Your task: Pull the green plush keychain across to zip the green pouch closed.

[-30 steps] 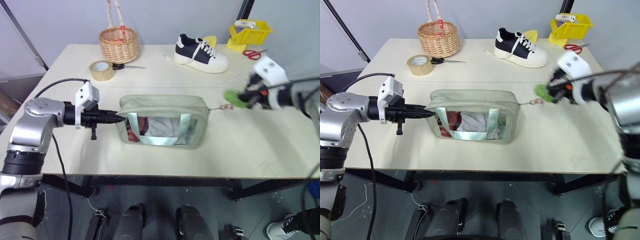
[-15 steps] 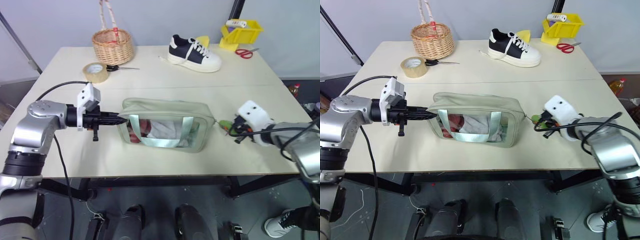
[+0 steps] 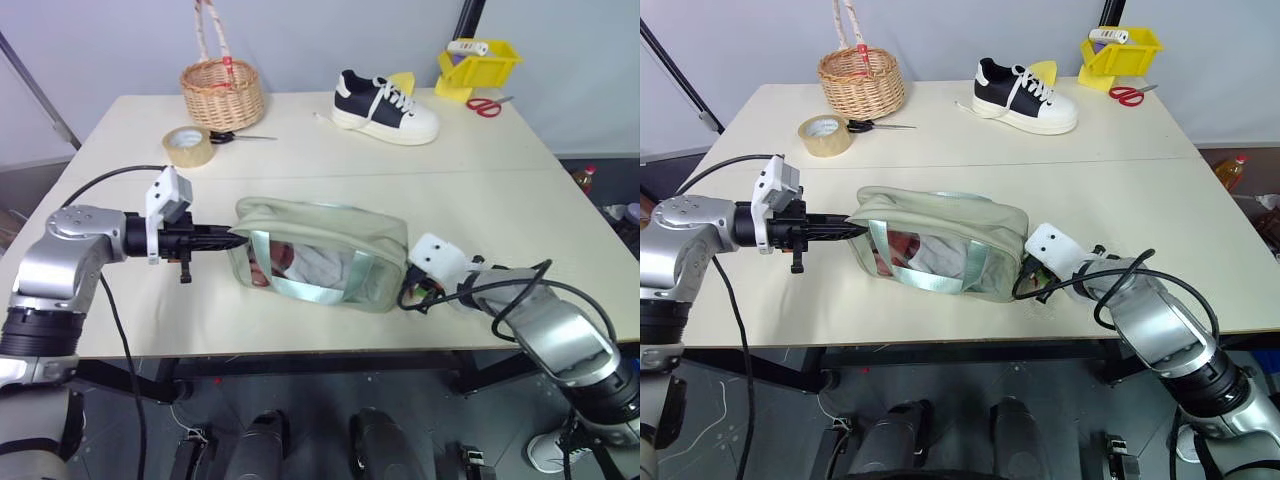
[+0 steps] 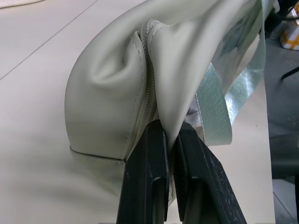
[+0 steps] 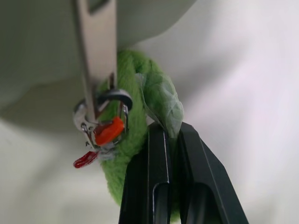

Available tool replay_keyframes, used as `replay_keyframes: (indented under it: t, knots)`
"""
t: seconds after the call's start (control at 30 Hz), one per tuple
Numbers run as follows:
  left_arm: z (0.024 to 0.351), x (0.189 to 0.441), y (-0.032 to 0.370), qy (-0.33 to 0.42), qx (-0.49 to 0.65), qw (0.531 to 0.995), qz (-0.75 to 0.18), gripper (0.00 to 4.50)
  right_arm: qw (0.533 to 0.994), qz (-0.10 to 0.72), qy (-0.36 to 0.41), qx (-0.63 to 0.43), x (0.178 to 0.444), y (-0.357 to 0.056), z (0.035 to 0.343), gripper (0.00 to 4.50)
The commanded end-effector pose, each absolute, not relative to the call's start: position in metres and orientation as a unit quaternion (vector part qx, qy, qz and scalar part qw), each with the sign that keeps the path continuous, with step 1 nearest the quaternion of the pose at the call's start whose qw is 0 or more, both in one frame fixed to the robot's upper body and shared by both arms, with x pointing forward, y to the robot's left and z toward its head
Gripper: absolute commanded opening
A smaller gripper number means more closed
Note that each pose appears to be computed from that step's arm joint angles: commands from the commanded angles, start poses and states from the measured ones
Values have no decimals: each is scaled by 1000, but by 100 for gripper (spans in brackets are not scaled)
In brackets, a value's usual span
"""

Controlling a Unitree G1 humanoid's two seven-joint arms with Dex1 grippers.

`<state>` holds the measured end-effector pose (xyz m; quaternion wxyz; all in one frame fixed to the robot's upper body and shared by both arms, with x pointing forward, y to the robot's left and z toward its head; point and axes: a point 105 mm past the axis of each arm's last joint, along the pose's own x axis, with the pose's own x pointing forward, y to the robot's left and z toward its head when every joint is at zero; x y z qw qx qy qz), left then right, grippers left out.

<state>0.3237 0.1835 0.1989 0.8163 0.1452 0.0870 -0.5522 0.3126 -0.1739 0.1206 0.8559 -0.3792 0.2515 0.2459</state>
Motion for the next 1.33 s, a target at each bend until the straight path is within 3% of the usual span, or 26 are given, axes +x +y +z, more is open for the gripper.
replay_keyframes:
  t: [0.03, 0.27, 0.37, 0.57, 0.6, 0.67, 0.87, 0.9, 1.1, 1.33]
  knots:
    - [205, 325, 189, 78, 143, 827, -538, 0, 841, 250, 253, -407, 312, -175, 115, 5]
    - [205, 323, 187, 76, 142, 826, -540, 0, 884, 227, 223, -341, 328, -183, 151, 5]
    - [207, 323, 186, 74, 144, 825, -541, 0, 908, 230, 199, -288, 334, -187, 181, 107]
    - [212, 321, 179, 67, 137, 819, -554, 0, 919, 307, 141, -201, 320, -184, 241, 410]
    - [213, 321, 179, 67, 133, 820, -553, 37, 917, 322, 133, -197, 315, -185, 247, 450]
    - [219, 319, 180, 66, 123, 819, -557, 111, 913, 337, 122, -194, 308, -191, 256, 450]
    - [241, 300, 197, 65, 117, 802, -583, 419, 895, 395, 95, -185, 287, -201, 276, 450]
    - [244, 299, 200, 65, 117, 801, -584, 443, 892, 402, 92, -182, 284, -202, 278, 450]
    - [266, 295, 226, 53, 146, 813, -561, 443, 867, 451, 96, -191, 261, -202, 277, 450]
    - [270, 290, 222, 42, 127, 798, -587, 443, 855, 459, 112, -214, 256, -201, 261, 450]
